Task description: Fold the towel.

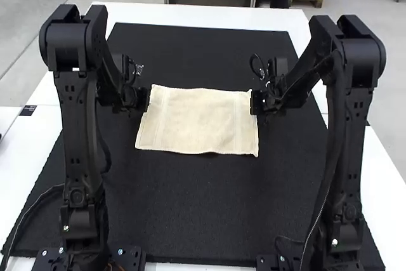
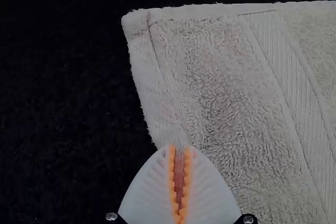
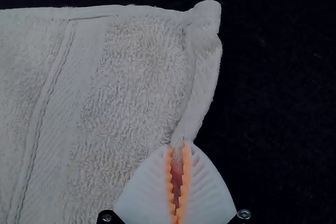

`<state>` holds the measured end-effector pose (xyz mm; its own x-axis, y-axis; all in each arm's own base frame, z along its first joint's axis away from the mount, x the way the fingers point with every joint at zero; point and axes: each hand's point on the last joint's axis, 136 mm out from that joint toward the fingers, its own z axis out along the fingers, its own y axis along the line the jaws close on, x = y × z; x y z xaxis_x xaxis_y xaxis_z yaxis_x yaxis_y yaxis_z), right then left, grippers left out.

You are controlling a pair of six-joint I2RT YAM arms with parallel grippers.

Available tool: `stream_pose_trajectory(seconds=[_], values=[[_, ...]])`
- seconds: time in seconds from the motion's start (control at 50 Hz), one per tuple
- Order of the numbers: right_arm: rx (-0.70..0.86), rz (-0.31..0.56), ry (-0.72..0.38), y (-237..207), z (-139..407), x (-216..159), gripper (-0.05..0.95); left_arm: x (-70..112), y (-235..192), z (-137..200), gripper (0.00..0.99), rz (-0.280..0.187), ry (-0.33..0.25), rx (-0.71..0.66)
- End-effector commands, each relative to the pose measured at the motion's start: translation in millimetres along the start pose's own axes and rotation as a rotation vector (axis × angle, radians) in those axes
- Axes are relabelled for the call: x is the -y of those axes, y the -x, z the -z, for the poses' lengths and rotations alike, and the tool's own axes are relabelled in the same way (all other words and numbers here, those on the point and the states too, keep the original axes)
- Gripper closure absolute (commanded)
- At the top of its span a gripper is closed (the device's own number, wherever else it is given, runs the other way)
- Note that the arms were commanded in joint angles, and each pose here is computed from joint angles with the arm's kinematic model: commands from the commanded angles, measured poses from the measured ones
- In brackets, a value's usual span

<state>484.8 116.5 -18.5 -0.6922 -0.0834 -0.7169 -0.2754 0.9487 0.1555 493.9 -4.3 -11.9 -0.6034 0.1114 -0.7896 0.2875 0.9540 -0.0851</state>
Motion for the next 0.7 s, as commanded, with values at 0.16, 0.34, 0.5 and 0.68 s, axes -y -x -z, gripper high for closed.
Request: stream_pose_trajectory(seconds=[0.16,0.34,0.5,0.68], values=[[-0.055,-0.046,0.146,-19.2,-6.7,-20.9,0.92,11.9,-8.4,-7.8,0.969,-0.001,-0.055,-0.014],[0.005,-0.032,0.144,5.6,8.7,-18.0,0.92,14.7,6.3,-2.0,0.969,-0.01,-0.069,0.019],[0.056,-0.024,0.151,27.5,22.3,-19.2,0.92,14.7,25.7,6.9,0.969,-0.012,-0.069,0.063],[0.08,-0.024,0.148,35.2,34.1,-13.0,0.92,9.6,31.4,16.1,0.969,0.005,-0.067,0.073]])
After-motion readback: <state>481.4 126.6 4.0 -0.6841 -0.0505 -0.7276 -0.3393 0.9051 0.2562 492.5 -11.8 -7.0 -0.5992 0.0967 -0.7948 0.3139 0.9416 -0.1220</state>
